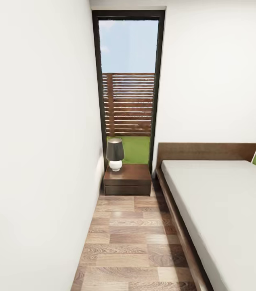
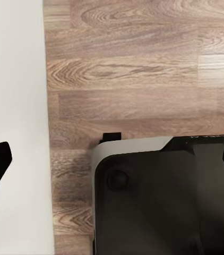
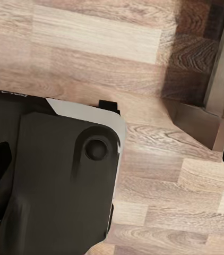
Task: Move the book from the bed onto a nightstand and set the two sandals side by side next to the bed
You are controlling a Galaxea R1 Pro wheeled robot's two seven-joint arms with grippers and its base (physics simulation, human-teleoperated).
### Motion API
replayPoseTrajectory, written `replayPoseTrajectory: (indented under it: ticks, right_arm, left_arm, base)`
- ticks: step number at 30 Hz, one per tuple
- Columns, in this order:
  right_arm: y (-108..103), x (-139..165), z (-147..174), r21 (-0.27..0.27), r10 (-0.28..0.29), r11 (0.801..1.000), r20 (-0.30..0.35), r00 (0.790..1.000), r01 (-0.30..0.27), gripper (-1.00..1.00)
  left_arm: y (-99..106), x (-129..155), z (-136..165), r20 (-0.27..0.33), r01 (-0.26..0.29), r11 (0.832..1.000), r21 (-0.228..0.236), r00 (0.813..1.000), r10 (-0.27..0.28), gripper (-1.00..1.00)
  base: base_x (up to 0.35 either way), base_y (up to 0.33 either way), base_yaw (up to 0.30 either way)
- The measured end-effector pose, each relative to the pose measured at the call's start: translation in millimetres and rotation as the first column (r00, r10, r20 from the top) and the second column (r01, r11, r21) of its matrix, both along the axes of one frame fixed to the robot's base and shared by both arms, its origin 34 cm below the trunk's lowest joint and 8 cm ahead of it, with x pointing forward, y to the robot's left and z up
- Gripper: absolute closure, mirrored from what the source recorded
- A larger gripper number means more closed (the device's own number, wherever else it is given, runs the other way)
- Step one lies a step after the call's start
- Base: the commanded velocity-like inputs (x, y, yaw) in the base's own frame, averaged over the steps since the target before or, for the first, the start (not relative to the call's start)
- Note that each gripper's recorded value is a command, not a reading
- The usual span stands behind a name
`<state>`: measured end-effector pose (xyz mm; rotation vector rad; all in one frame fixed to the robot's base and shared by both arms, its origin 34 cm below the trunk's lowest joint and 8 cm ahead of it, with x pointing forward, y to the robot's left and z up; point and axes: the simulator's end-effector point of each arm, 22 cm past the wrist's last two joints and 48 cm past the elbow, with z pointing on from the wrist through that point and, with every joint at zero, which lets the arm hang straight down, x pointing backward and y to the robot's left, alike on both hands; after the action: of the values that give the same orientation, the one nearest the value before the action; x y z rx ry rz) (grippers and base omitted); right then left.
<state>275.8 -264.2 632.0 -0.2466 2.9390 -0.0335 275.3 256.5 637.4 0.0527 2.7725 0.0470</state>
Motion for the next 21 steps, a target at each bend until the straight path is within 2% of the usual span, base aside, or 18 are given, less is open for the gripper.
replayPoseTrajectory:
  ticks: [21]
  right_arm:
    - [0.1,0.1,0.0,0.000,0.000,1.000,0.000,1.000,0.000,-1.00]
  left_arm:
    - [0.1,0.0,0.0,0.000,0.000,1.000,0.000,1.000,0.000,-1.00]
  base:
    - [0.255,0.057,-0.008]
